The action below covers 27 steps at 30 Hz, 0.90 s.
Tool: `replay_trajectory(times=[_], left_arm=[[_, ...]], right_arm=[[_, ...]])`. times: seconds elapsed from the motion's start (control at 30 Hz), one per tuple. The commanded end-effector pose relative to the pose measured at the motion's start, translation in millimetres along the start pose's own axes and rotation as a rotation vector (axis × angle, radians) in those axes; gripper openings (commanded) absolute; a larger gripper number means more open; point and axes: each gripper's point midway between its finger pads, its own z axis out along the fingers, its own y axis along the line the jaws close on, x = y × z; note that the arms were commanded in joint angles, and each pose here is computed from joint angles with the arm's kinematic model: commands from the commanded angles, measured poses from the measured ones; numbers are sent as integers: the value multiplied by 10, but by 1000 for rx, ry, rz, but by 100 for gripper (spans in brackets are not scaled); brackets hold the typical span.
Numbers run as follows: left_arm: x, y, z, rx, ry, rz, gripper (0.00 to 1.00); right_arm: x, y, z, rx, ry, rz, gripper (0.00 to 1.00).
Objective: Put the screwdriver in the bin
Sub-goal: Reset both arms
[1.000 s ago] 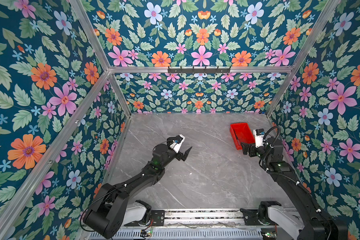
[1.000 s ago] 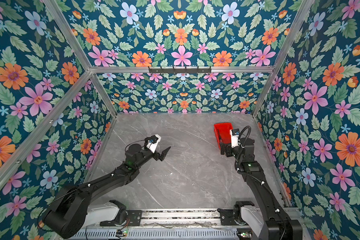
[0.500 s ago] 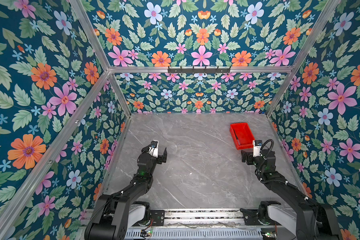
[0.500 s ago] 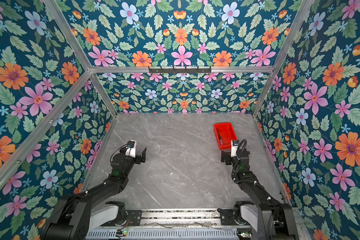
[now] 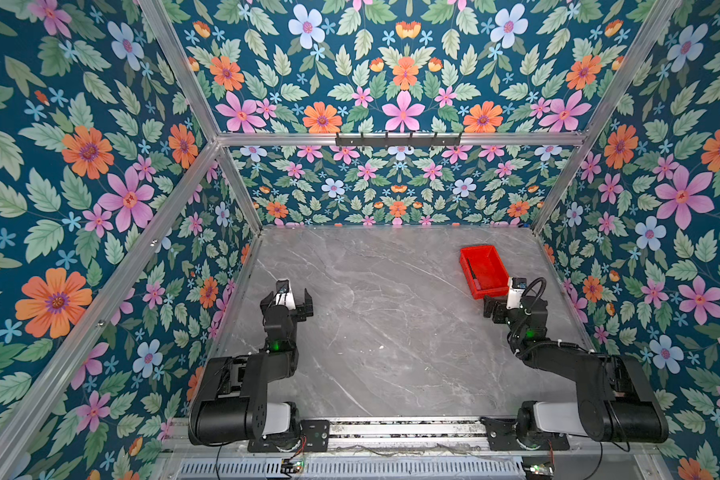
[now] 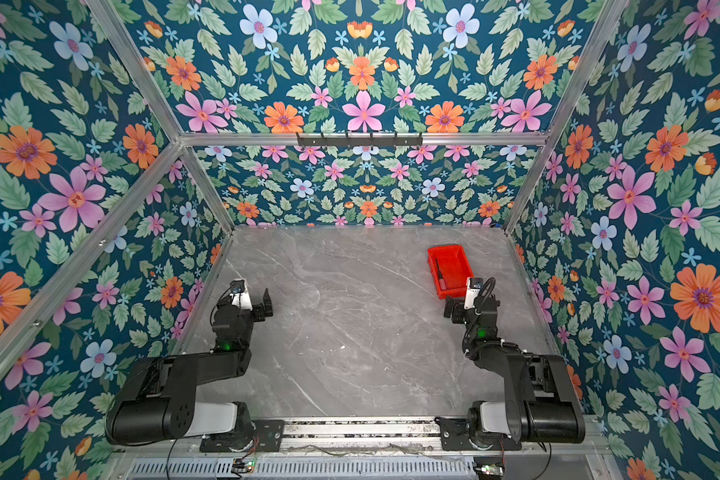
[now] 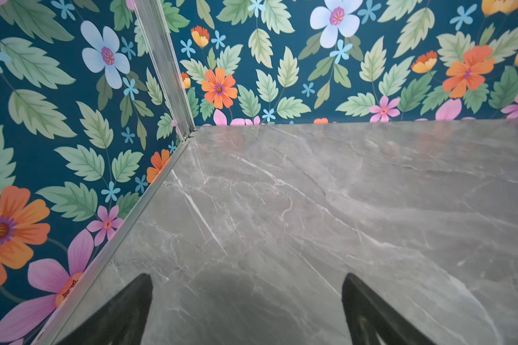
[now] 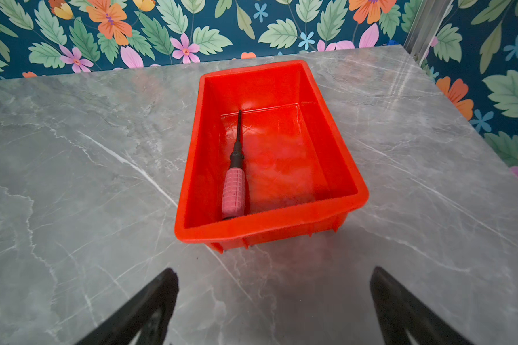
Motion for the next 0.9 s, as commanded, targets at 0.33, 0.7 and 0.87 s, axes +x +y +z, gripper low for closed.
replay_trajectory(times=[0.33, 0.7, 0.87], left_arm=[[190, -158, 262, 68, 29, -67, 100], [162, -172, 254, 66, 5, -59, 100], [159, -173, 264, 66, 6, -59, 100]], right_arm=[[-127, -25, 54, -10, -62, 34, 99], [-126, -27, 55, -9, -62, 33, 99], [-128, -28, 54, -9, -63, 31, 99]])
